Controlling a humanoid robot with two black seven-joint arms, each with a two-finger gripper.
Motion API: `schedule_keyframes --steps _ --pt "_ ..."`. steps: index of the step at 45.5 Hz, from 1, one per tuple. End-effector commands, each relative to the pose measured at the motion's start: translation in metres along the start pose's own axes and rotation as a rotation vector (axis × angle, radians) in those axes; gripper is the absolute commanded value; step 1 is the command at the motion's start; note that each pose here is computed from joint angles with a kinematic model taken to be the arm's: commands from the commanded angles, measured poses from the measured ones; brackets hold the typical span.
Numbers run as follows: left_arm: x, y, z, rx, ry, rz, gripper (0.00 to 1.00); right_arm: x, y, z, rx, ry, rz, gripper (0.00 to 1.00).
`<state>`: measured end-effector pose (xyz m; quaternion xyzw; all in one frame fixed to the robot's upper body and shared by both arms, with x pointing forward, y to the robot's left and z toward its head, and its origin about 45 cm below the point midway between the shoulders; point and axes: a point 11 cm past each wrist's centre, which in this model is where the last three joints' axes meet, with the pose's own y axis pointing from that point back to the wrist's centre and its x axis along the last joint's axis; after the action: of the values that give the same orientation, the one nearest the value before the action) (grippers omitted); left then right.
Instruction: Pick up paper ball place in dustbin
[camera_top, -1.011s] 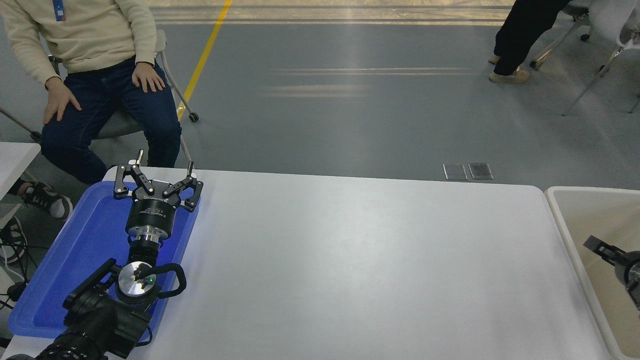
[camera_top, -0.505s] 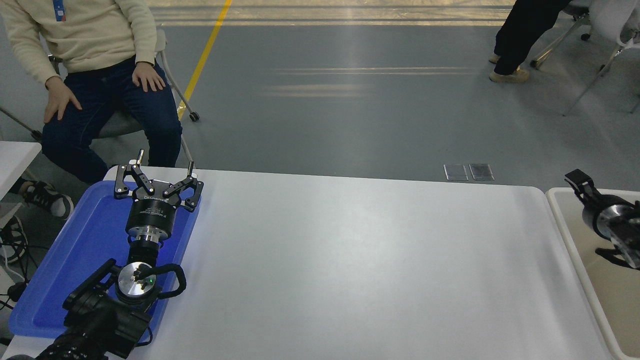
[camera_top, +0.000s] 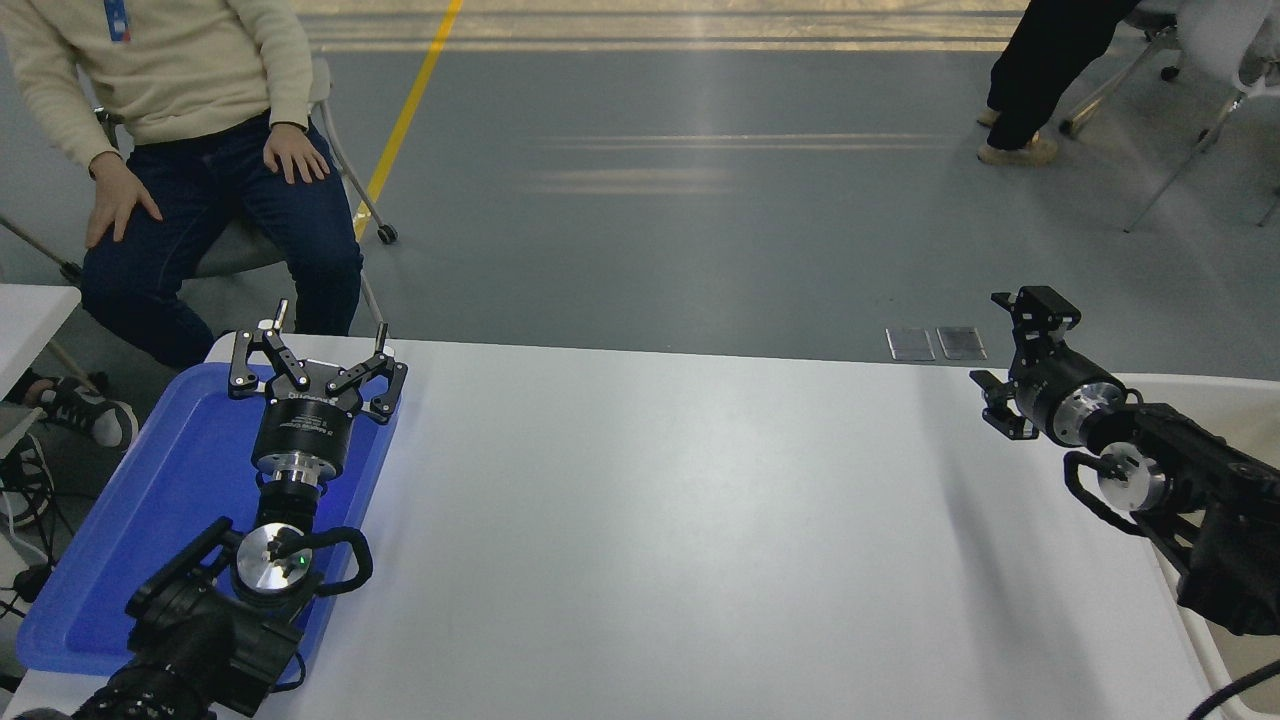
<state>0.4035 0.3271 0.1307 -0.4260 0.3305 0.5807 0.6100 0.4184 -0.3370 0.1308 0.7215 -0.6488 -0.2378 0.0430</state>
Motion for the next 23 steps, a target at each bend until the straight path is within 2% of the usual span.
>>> schedule_keyframes --steps 1,13,23 --pt "0.000 0.000 0.000 0.000 0.000 0.000 1.00 -0.050 -0.004 0.016 0.060 -0.387 -0.131 1.00" --pt "0.000 0.000 0.000 -0.001 0.000 0.000 1.00 -0.071 0.002 0.044 0.082 -0.663 -0.271 1.00" --pt "0.000 0.000 0.000 0.000 0.000 0.000 1.00 -0.054 0.010 0.057 0.124 -0.789 -0.277 1.00"
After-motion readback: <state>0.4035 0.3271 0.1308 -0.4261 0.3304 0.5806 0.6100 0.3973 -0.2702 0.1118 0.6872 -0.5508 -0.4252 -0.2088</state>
